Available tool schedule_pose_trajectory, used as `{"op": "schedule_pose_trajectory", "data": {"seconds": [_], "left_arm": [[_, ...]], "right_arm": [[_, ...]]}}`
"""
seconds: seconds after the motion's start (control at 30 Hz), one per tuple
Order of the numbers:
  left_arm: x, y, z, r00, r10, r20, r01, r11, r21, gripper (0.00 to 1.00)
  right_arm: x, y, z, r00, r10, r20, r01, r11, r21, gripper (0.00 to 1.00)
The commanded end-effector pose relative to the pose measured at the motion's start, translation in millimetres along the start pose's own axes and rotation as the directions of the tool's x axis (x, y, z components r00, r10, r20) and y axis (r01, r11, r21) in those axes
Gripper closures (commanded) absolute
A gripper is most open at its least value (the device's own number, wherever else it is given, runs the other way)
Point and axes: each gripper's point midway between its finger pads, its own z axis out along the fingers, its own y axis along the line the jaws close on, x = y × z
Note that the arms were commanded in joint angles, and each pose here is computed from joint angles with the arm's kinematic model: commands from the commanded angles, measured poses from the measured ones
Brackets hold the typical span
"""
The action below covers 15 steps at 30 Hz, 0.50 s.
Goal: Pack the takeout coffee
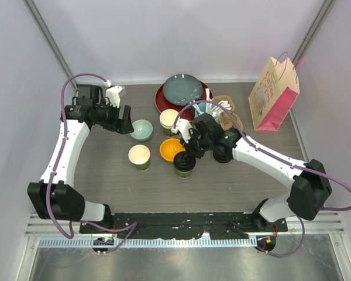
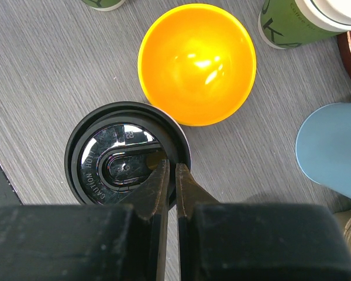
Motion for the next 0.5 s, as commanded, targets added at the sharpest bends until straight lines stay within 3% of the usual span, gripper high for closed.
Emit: {"op": "schedule_pose_trajectory", "data": {"seconds": [0.0,0.47], "left_arm": [[-14,-4,-7,0.999,0.017,0.041,-0.017,1.000,0.001,0.21],[-15,-8,-11,0.999,0.023,0.049,-0.023,1.000,0.000,0.21]], "right_arm": [[-12,2,-2,0.999,-0.013,0.033,0.013,1.000,-0.007,0.99],[2,9,-1,0.999,-0.043,0.018,0.043,0.999,-0.011,0.99]]}}
